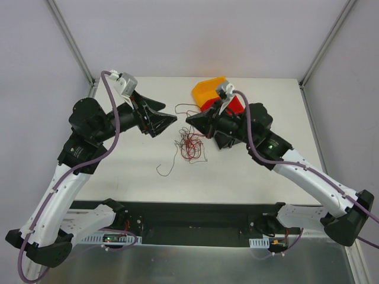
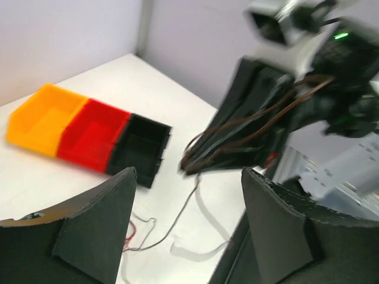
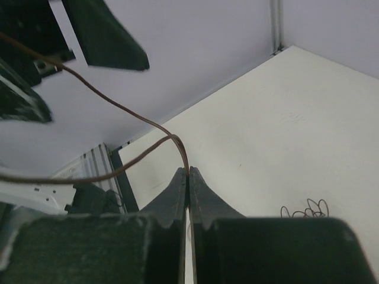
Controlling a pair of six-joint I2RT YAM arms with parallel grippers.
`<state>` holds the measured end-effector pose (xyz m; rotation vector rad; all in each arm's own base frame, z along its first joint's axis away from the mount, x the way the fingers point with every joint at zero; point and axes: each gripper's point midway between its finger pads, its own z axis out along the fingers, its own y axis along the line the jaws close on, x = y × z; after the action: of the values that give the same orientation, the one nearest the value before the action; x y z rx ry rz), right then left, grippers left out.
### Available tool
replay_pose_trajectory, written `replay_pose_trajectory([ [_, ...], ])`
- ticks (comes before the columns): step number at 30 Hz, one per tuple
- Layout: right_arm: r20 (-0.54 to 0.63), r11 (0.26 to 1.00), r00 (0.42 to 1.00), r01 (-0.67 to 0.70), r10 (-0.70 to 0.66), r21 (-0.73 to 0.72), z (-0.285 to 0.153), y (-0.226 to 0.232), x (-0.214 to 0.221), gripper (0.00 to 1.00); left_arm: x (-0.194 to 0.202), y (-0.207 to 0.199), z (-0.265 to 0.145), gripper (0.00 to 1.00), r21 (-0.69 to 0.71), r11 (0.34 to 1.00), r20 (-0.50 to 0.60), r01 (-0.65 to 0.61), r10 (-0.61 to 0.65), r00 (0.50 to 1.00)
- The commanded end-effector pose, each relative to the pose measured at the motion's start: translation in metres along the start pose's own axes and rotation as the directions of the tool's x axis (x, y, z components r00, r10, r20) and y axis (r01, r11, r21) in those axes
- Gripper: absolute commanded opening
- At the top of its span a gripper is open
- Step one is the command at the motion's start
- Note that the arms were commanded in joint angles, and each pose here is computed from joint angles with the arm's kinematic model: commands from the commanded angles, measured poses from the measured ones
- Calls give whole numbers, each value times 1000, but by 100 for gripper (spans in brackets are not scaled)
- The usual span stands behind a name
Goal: Untangle the cables
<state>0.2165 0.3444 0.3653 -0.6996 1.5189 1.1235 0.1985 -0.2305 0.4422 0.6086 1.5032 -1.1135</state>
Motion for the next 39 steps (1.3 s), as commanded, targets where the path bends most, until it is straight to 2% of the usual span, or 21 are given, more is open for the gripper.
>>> replay_pose_trajectory([
  [1,84,991,996,-35,25,127,-21,-11,-68,0,-4,56,-12,74,-300,954,59,-29,49,997],
  [5,66,956,998,-20,0,292,-39,-43,-91,0,-6,97,-34,86,-533,846,85,0,53,995],
  [8,91,919,996,-15,-23,394,-55,-70,-107,0,-8,109,-47,88,-608,794,104,7,71,992],
  [12,98,866,994,-2,-54,500,-72,-103,-122,0,-4,121,-49,91,-651,759,94,2,77,993],
  [18,75,781,994,18,-82,624,-87,-158,-114,0,4,122,-40,91,-630,777,80,15,46,996],
  [19,76,748,993,14,-86,663,-92,-171,-111,0,5,121,-39,91,-622,783,81,17,43,996],
  [24,62,689,996,4,-71,725,-102,-219,-97,0,9,124,-35,91,-618,786,72,17,36,997],
  [28,12,627,999,15,-39,779,-112,-239,-81,0,12,124,-32,91,-609,793,65,17,28,997],
  [33,-54,538,997,80,-64,839,-131,-255,-65,0,13,124,-30,91,-602,798,62,20,23,998],
  [37,-115,508,991,130,-61,852,-134,-268,-46,0,18,129,-26,91,-608,794,51,23,10,999],
  [39,-151,491,988,150,-38,858,-133,-278,-30,0,19,123,-23,91,-580,814,46,26,0,999],
])
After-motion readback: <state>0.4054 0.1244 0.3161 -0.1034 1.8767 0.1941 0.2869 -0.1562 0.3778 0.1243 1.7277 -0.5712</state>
